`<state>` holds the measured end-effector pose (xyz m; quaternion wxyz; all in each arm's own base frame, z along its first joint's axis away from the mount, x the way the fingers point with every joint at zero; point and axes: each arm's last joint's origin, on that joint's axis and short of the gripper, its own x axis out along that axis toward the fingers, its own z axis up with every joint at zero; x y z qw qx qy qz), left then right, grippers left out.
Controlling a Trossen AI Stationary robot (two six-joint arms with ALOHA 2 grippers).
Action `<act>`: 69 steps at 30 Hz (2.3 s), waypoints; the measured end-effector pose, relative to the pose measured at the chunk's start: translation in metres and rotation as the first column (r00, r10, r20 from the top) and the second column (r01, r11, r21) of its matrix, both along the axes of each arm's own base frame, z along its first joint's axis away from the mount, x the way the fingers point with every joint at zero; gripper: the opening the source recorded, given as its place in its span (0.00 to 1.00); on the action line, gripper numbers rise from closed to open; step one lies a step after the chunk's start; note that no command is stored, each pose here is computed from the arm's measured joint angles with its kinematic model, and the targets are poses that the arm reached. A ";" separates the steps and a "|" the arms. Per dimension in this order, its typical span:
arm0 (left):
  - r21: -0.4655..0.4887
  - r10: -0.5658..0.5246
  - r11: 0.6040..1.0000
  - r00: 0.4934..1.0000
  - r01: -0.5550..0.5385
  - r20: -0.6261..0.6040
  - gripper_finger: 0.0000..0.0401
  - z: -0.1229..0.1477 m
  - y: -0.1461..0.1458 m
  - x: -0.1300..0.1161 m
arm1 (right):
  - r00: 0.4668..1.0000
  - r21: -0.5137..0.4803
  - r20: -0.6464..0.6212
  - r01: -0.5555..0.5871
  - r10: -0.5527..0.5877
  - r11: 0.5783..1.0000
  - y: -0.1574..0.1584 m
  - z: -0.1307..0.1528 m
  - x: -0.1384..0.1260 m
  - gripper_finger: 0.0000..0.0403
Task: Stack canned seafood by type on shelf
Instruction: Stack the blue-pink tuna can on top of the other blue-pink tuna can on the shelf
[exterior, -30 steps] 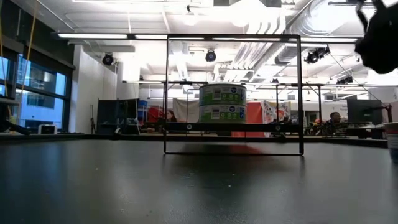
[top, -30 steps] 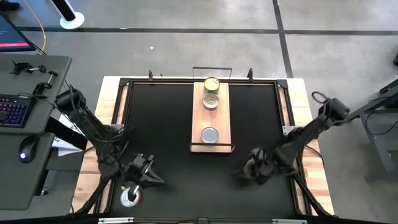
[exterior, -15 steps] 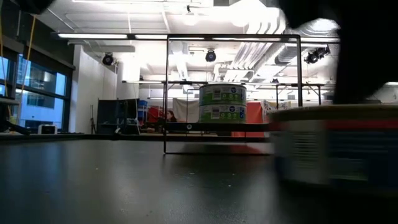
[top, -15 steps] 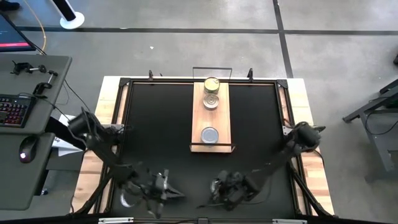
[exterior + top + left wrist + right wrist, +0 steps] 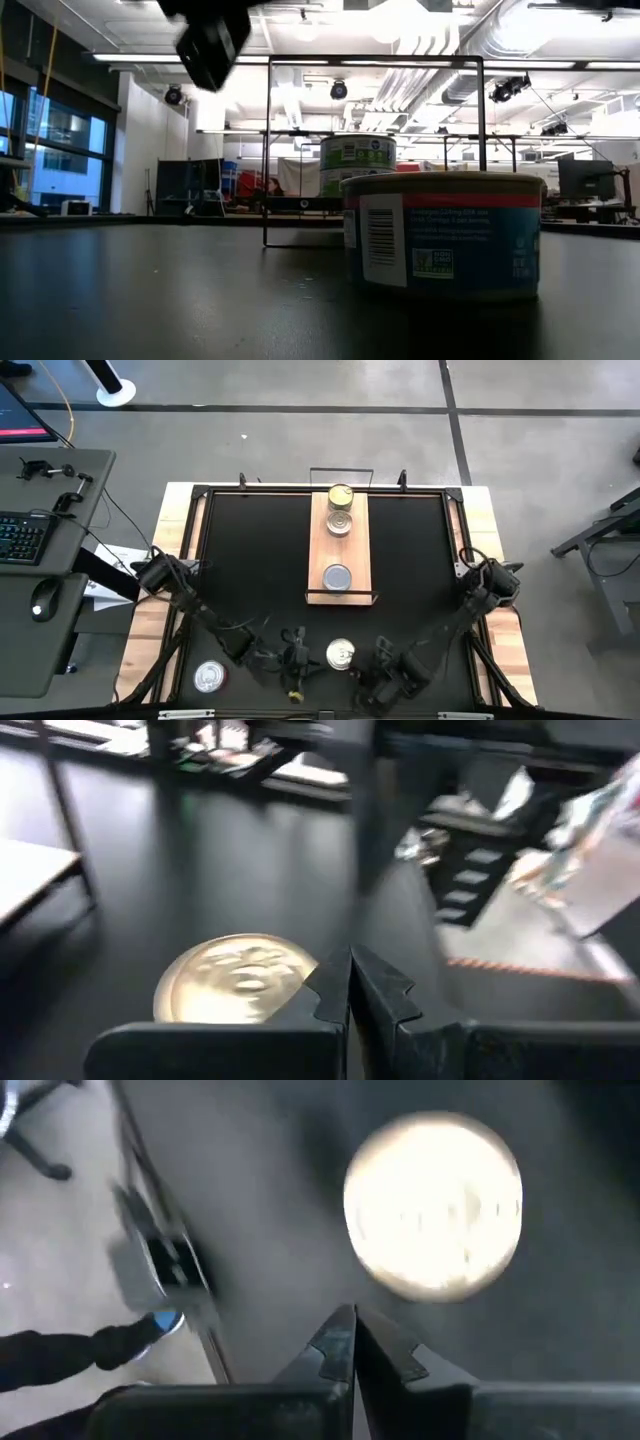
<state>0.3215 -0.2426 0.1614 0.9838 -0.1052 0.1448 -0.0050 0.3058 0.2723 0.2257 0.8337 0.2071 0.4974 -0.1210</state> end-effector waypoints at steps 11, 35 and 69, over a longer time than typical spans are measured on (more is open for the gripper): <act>0.273 -0.042 0.958 0.982 0.092 -0.185 0.00 -0.032 0.024 0.013 | 0.944 0.229 -0.146 0.323 -0.295 0.918 0.005 -0.057 -0.026 0.00; 0.218 -0.106 0.962 0.961 0.164 -0.256 0.00 -0.042 0.042 0.025 | 0.953 0.186 -0.209 0.261 -0.221 0.947 -0.050 -0.063 0.013 0.00; 0.203 -0.109 0.956 0.899 0.211 -0.424 0.00 -0.061 0.012 -0.010 | 0.966 0.283 0.174 0.139 -0.193 0.949 -0.064 0.018 0.017 0.00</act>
